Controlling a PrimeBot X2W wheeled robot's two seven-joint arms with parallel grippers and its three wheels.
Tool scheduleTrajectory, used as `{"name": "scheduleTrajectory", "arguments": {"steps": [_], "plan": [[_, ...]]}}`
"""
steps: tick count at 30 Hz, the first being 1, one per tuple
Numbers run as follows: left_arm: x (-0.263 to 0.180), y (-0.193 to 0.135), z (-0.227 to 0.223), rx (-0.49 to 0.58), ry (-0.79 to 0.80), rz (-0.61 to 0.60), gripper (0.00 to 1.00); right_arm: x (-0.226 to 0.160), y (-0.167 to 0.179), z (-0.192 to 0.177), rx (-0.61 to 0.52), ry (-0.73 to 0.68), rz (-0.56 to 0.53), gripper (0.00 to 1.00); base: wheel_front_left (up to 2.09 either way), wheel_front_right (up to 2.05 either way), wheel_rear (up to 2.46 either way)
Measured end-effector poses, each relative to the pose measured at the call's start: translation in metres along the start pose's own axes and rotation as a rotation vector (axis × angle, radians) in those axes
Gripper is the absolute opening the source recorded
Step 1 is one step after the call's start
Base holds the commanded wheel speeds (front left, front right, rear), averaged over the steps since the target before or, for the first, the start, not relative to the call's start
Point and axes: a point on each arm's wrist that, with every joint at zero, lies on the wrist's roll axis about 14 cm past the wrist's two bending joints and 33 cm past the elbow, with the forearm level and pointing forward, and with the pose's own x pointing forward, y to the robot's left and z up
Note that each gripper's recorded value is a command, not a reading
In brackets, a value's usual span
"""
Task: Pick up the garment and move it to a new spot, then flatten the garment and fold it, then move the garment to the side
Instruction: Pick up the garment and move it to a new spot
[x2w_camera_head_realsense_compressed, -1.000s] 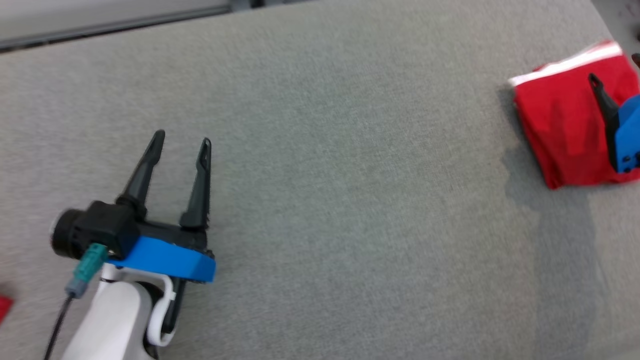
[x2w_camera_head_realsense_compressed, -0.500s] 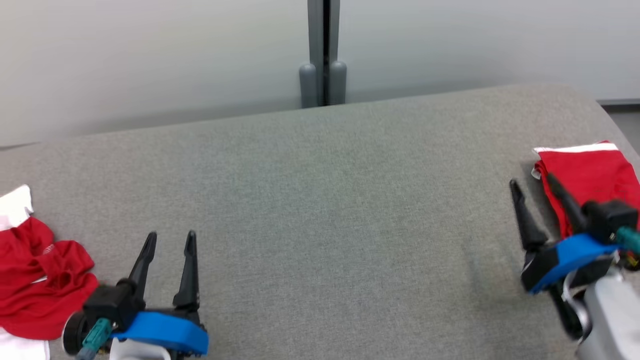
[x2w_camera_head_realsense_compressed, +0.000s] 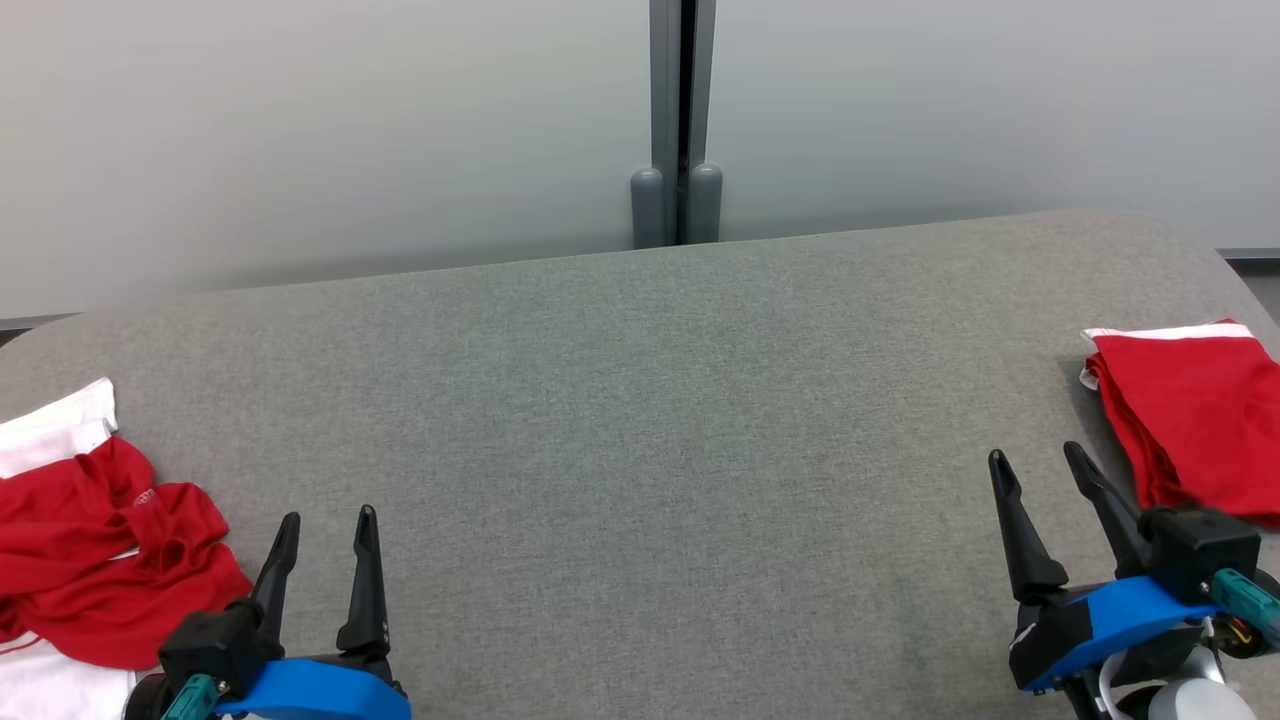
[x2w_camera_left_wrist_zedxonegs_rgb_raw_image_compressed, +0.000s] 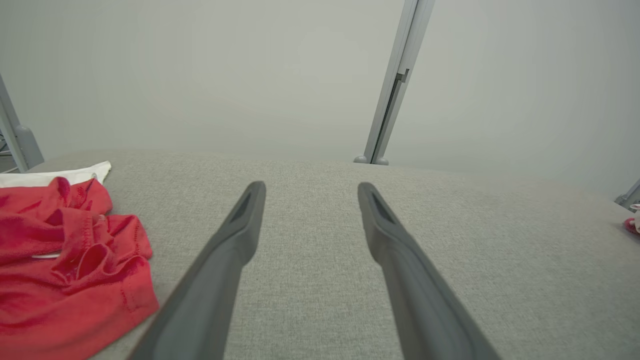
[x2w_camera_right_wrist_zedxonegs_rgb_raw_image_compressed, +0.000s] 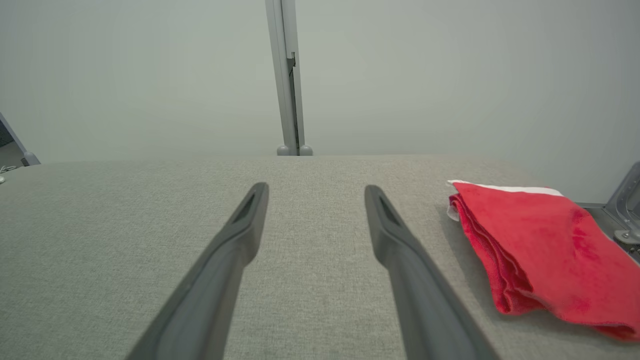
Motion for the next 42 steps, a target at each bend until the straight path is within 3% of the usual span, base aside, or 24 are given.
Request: {"name": "scheduleTrajectory", "arguments": {"steps": [12, 24, 32, 42], "plan": [[-0.015, 0.021, 0.008, -0.005, -0.033, 0.071, 1.0, 0.007, 0.026, -0.002, -0.012, 0.021, 0.069, 1.0, 0.0, 0.0, 0.0], [-0.084, 0.094, 0.022, 0.005, -0.09, 0.333, 1.0, 0.039, 0.122, -0.011, -0.041, 0.032, 0.35, 1.0, 0.0, 0.0, 0.0], [-0.127, 0.122, 0.017, -0.002, -0.089, 0.473, 1.0, 0.05, 0.178, -0.027, -0.039, 0.064, 0.506, 1.0, 0.0, 0.0, 0.0], [-0.14, 0.133, 0.015, -0.024, -0.084, 0.536, 1.0, 0.057, 0.191, -0.041, -0.036, 0.097, 0.545, 1.0, 0.0, 0.0, 0.0]]}}
